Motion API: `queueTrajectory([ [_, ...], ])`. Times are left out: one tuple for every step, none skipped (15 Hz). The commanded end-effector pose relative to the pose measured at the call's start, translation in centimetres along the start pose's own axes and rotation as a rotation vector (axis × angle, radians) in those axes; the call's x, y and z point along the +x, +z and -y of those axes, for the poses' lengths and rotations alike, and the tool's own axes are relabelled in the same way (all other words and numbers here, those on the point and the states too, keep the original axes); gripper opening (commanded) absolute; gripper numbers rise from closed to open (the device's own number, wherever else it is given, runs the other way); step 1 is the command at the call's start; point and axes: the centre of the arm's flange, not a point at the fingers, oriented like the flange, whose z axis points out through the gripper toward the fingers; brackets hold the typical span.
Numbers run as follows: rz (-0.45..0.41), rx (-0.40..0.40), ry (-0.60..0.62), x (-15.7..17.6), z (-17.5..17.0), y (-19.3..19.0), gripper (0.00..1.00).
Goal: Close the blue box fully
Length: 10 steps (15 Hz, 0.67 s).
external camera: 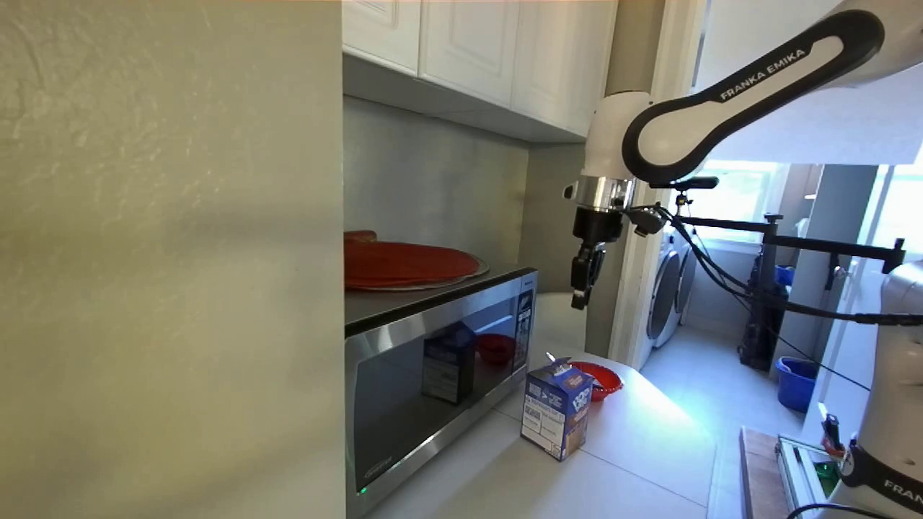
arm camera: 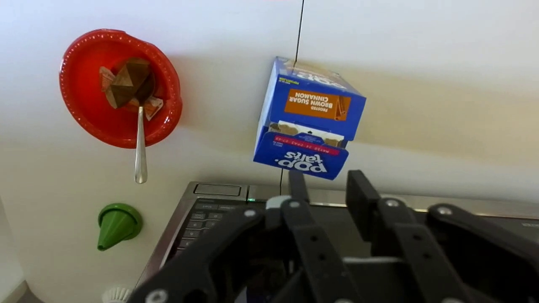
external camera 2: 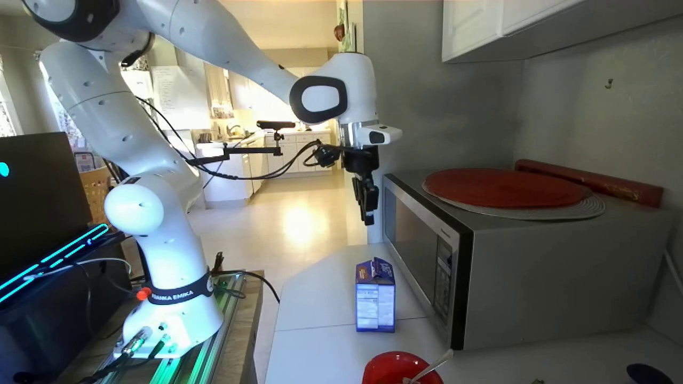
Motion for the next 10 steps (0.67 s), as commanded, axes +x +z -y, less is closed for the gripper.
queueTrajectory([
  [-0.062,-0.012,0.029,0.3,0.3,2.0,0.02],
  [-0.072,-0.017,0.032,0.4,0.3,2.5,0.00],
  [-0.079,-0.022,0.033,0.5,0.2,3.1,0.00],
  [-0.085,-0.026,0.036,0.5,0.1,3.6,0.00],
  [-0.093,-0.029,0.040,0.4,0.0,4.2,0.00],
  [-0.094,-0.035,0.046,0.3,-0.1,4.9,0.00],
  [-0.096,-0.044,0.050,0.3,-0.1,5.5,0.00],
  [-0.095,-0.050,0.054,0.2,-0.1,6.1,0.00],
  [-0.090,-0.056,0.060,0.1,-0.2,6.8,0.00],
  [-0.084,-0.061,0.065,0.0,-0.3,7.3,0.00],
])
